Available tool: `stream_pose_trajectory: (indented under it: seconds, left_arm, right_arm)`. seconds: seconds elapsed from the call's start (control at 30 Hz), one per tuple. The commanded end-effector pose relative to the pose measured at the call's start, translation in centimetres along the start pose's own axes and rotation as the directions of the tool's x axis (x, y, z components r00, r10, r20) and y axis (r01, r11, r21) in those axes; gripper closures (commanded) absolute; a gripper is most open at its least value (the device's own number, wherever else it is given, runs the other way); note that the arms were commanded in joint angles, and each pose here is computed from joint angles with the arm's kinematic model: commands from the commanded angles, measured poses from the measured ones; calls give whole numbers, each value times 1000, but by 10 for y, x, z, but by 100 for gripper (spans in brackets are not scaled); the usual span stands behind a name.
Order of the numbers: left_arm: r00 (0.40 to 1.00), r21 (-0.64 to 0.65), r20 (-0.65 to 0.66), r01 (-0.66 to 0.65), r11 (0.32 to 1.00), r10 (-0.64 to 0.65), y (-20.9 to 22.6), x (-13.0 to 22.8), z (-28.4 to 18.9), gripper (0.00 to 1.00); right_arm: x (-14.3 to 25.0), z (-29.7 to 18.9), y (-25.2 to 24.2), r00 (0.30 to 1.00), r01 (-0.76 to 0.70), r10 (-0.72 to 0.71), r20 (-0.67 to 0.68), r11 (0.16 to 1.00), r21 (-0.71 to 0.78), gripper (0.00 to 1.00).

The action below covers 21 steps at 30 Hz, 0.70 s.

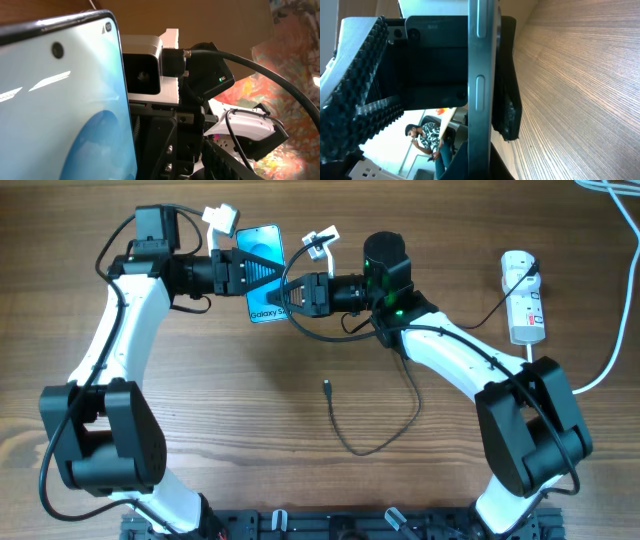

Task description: Plug charger to phone and switch on socket

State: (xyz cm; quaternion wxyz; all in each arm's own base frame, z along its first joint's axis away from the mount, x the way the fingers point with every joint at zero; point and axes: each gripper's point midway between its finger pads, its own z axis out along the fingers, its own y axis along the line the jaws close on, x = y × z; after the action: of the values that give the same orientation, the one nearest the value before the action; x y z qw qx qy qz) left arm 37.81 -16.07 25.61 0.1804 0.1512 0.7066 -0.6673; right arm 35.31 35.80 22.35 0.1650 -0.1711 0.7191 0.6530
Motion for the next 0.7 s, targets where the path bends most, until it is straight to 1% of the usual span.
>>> stream_pose_trajectory:
  seconds: [0.0,0.3,0.37,0.47,0.53,0.57,0.6,0.67]
  left_arm:
    - [998,38,34,-44,998,43,-22,-8,-15,37]
    - [999,41,28,-45,998,43,-23,-7,-13,38]
    - [999,51,11,-45,998,44,-25,-4,-5,46]
    - [999,52,9,-47,998,46,-25,-4,-4,53]
    - [999,52,9,-50,997,50,-25,-4,-4,62]
    - [999,52,9,-50,997,50,-25,-4,-4,68]
    - [999,52,9,-51,997,50,-25,-4,-4,71]
    - [999,52,9,-54,997,54,-25,-4,-4,72]
  right_arm:
    - [-13,-4,-9,998,-24,22,58,999,39,96]
    - [-15,-4,-10,997,-26,22,69,999,47,96]
    - [-14,-4,-10,997,-38,35,68,998,47,96]
    - [-14,-4,-11,996,-57,53,69,997,47,96]
    - [-13,-4,-12,996,-69,65,66,996,51,96]
    - [-12,-4,-14,995,-79,76,62,995,56,96]
    - [-10,-4,-16,994,-94,90,58,994,63,96]
    - [-7,-4,-16,995,-96,93,47,993,63,96]
